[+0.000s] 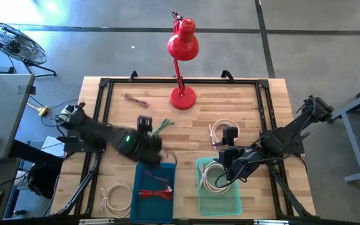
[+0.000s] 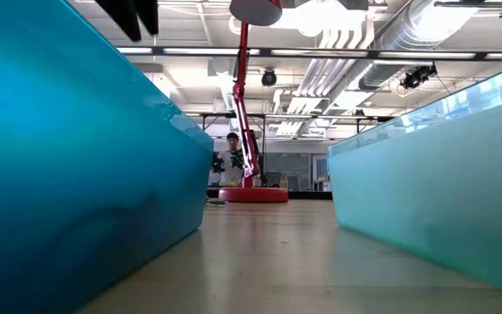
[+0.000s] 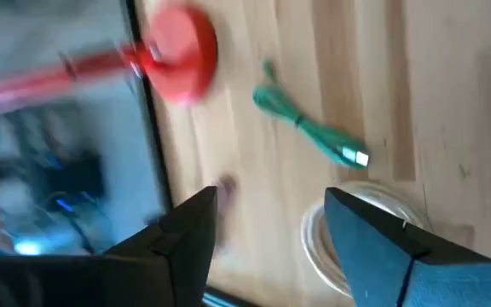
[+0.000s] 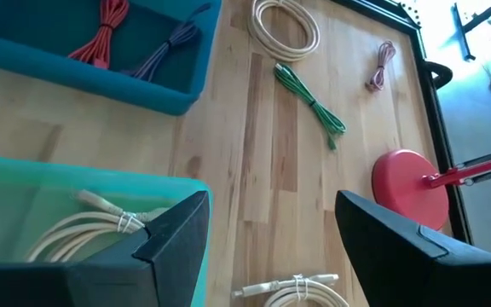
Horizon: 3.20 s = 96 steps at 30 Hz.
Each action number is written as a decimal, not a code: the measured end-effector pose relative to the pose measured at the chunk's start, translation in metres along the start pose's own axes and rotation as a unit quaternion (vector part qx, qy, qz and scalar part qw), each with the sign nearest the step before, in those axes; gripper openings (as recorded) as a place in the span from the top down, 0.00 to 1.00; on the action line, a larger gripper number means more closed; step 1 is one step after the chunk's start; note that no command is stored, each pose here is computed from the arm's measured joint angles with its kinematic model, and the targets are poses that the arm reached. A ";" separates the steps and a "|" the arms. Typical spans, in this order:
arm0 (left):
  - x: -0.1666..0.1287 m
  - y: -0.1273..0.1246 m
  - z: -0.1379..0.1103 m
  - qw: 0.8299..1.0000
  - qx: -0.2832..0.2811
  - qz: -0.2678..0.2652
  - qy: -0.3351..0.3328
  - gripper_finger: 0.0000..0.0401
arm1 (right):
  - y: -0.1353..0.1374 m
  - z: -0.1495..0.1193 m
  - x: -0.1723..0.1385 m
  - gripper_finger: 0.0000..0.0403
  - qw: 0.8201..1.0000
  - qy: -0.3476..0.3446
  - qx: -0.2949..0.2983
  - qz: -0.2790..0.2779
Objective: Pick & Place USB Port
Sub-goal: Put the white USB cable into the green bin
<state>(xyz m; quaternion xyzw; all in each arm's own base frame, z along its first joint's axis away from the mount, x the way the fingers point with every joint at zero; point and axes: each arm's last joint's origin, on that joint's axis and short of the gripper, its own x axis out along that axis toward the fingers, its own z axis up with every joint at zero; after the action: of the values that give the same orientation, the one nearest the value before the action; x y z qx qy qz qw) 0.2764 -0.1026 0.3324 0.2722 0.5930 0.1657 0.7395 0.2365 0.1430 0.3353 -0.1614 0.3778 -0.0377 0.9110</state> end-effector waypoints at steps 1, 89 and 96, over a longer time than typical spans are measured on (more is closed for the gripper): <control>0.009 0.006 -0.002 1.000 -0.008 -0.008 0.020 0.48 | 0.000 0.000 0.000 0.38 1.000 0.000 0.000 0.000; 0.039 0.032 -0.084 0.961 -0.238 0.031 -0.140 0.98 | 0.006 -0.008 0.026 0.38 0.993 -0.062 0.047 -0.089; -0.011 0.003 -0.122 0.848 -0.347 0.172 -0.361 0.98 | 0.018 -0.021 0.033 0.38 0.989 -0.079 0.039 -0.121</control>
<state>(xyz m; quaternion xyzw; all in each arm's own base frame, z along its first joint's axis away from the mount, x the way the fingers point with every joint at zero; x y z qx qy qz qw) 0.1562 -0.0814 0.3254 0.1355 0.1321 0.3753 0.9074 0.2446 0.1480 0.2936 -0.1725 0.2806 -0.1498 0.9322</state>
